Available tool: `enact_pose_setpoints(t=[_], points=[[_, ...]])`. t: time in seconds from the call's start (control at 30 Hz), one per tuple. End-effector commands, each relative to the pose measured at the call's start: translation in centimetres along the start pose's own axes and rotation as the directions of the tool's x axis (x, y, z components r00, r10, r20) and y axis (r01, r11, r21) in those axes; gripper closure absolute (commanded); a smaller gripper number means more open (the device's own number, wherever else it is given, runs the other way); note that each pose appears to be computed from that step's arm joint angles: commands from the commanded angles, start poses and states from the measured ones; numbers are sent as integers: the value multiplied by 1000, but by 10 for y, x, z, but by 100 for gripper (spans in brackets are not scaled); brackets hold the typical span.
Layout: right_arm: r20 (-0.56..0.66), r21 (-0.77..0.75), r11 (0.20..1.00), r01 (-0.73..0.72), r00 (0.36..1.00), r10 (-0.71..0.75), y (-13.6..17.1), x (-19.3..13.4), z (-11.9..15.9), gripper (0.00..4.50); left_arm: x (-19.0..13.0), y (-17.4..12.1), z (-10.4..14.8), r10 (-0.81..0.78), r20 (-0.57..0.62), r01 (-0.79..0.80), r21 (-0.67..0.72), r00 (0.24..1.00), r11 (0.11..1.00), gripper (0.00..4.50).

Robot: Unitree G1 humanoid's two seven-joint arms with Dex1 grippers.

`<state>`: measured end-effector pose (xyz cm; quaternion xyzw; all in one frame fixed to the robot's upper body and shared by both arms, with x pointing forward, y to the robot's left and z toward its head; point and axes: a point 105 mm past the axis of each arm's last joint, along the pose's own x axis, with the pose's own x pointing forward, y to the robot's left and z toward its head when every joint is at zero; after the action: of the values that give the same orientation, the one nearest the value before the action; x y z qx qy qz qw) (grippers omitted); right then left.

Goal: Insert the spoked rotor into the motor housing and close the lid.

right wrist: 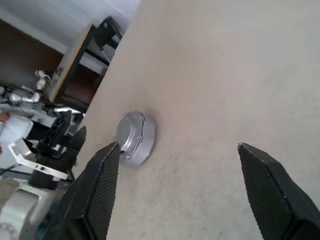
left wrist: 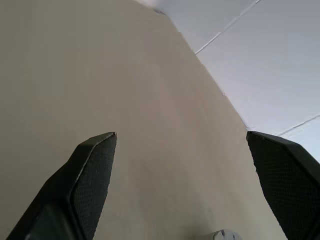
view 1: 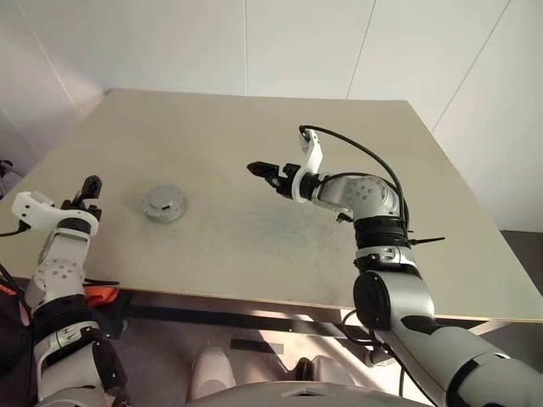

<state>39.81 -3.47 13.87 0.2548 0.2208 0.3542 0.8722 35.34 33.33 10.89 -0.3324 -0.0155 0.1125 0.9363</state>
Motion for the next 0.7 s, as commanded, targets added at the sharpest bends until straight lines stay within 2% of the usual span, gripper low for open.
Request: enact_pose_setpoints(t=[0.03,0.13,0.27,0.4,0.5,0.7], points=[[66,-432,899,-75,991,114,15,-15,20,26,-11,-69,-22,-317,-150,347,268,937,899,11],[-19,-549,824,-139,988,155,7,-30,17,26,-26,-97,-49,-440,-312,529,319,842,786,11],[-58,-641,755,-137,990,129,-11,-50,25,26,-40,-125,-64,-524,-409,662,388,747,641,11],[-140,-730,668,-143,988,59,-38,-71,17,26,-52,-141,-92,-548,-519,754,452,656,476,11],[-184,-745,648,-160,982,31,-49,-78,7,26,-53,-145,-102,-551,-535,768,467,641,439,11],[-188,-751,647,-136,982,-12,-60,-80,-3,26,-53,-149,-109,-556,-528,766,466,642,443,11]])
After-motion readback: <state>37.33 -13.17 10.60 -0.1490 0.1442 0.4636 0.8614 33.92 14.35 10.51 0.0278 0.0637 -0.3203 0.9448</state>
